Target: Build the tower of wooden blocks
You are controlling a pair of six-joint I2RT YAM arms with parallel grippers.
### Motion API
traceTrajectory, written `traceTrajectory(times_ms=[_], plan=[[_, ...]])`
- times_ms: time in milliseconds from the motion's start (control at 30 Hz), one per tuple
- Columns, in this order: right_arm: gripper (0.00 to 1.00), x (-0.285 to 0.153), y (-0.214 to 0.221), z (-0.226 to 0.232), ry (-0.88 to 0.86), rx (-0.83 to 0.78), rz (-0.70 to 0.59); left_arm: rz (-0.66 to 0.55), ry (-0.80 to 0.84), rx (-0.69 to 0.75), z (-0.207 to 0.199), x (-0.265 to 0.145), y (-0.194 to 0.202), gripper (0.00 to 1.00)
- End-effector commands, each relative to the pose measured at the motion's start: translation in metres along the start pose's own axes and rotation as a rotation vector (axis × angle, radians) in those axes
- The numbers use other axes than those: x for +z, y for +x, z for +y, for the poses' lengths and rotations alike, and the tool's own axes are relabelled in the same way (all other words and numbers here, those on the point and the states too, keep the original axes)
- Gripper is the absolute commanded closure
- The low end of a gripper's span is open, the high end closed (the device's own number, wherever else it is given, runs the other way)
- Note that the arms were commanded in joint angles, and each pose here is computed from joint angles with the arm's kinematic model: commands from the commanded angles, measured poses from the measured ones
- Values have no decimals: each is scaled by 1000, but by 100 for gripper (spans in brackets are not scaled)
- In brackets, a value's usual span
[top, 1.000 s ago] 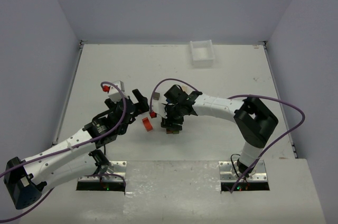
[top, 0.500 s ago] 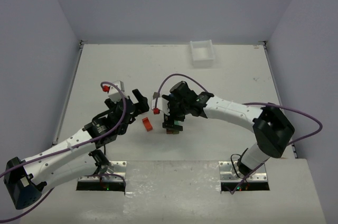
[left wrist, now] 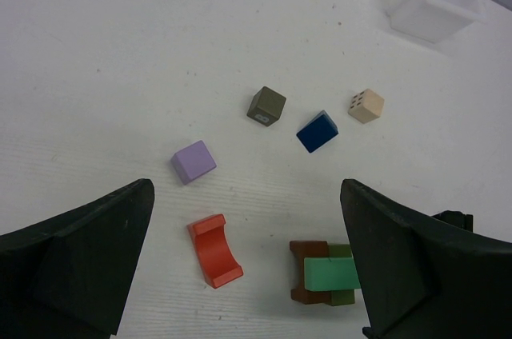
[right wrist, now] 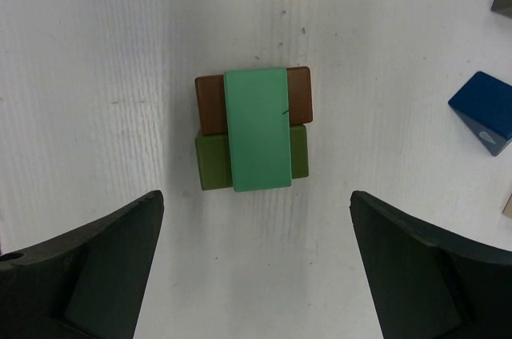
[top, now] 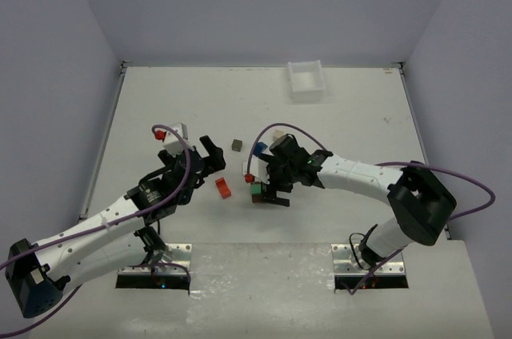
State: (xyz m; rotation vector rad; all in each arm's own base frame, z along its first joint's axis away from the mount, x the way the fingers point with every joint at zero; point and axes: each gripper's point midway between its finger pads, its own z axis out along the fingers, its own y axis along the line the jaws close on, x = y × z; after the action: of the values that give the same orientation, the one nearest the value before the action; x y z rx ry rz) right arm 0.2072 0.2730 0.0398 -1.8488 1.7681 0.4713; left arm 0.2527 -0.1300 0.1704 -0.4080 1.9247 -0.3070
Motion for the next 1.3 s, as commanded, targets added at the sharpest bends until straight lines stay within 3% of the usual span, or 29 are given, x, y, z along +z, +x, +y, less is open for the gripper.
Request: traceTrajectory(times_ms=[0,300,1267], plan=[[1,2,-7,-16,92,2,-48,-24,23,-9,-7,1,-6,0],[1,9,-1,-24,171,46,-76,-28,21,-11,-6,1,-7,0],[1,18,2,-26,167,53,-69,-25,22,-10,-7,2,-6,0]])
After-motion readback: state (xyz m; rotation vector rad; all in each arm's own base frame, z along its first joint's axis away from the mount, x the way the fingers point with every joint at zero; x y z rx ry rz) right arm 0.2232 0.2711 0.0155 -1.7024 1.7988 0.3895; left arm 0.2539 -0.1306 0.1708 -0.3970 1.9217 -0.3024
